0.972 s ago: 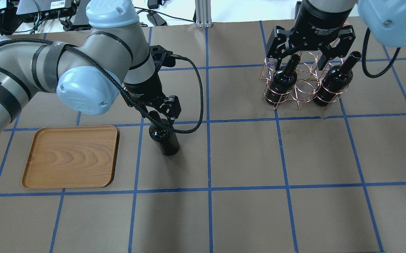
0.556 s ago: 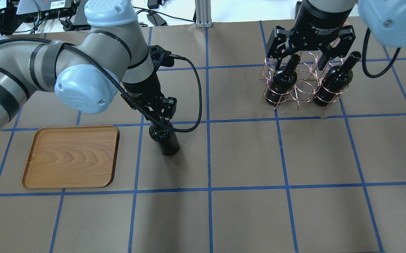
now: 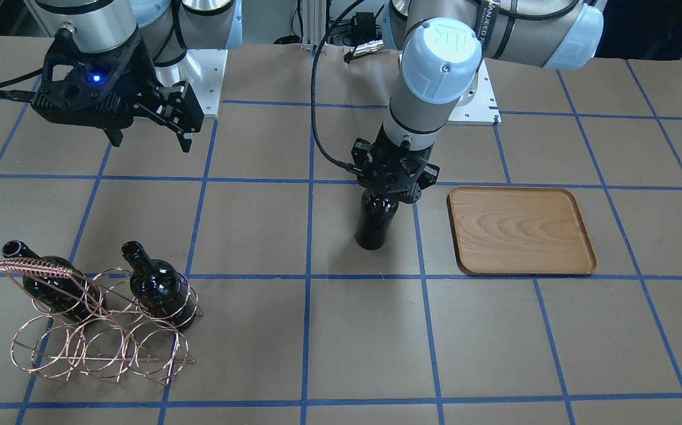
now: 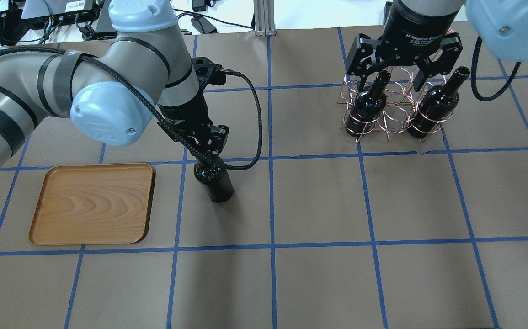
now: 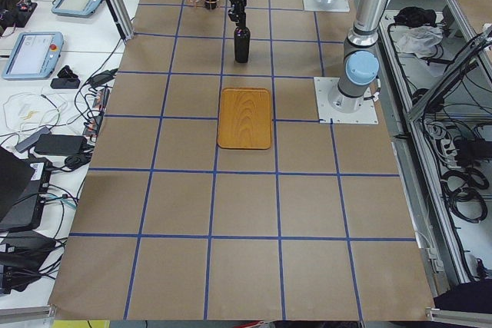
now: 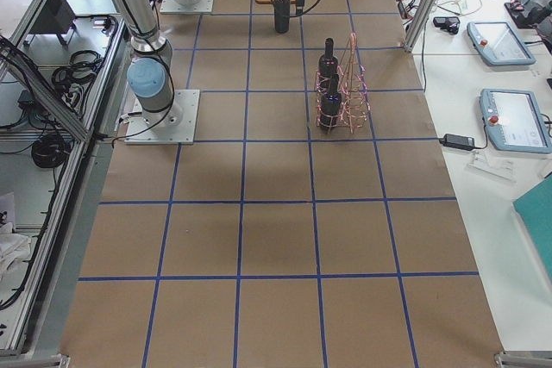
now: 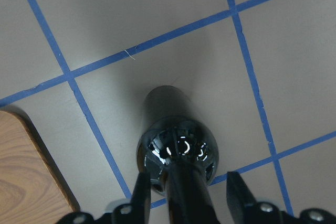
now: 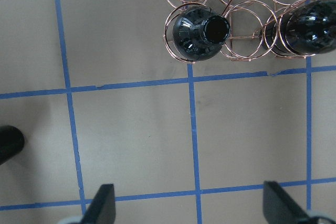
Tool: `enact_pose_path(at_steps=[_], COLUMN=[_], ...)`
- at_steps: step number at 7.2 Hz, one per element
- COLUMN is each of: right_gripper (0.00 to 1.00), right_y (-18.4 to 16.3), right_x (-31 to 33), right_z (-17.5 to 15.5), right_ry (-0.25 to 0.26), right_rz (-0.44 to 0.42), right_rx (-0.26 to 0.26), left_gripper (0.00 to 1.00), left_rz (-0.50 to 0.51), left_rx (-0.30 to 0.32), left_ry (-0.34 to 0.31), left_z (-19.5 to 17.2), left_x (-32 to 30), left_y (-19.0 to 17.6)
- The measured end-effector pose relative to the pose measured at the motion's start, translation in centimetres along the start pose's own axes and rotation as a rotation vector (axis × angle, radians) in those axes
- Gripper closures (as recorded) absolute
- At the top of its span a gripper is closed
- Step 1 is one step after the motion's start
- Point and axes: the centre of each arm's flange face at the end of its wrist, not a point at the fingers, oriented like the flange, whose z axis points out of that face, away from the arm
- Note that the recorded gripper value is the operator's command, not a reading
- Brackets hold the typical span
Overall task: Take wine from basket and place on tray
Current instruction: 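Close the left gripper on the bottle neck, then carry the bottle with the left gripper over the wooden tray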
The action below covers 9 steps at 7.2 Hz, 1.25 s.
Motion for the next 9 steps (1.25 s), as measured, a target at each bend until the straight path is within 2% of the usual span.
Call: enact_pose_path(at_steps=[1,2,3,6,9], right_gripper=[0.00,0.00,0.00,0.00,0.00], right_y=[0.0,0.0,-0.1,-0.2,0.0], right_x=[0.0,0.0,0.0,0.0,0.0], right_z=[0.0,0.1,0.2,0.4,0.3], right_ry=[0.001,0.001,0.001,0.000,0.002], right_rz=[-0.002,-0.004,-0.004,-0.002,-0.005], right_rx=[0.000,-0.001,-0.003,-0.009,-0.004], left_gripper=[0.46,0.56,1.00,1.00,1.00], left_rz=[-0.001,-0.001,-0.001,-0.001,-0.007], left_rx=[-0.007,-0.011,-0.011,-0.009,-0.003], left_ry=[0.001,0.001,0.001,0.002,-0.043], left_z=[0.0,0.0,0.0,-0.1,-2.1], left_x=[0.0,0.0,0.0,0.0,-1.2], left_y=[0.1,0.2,0.2,0.1,0.4])
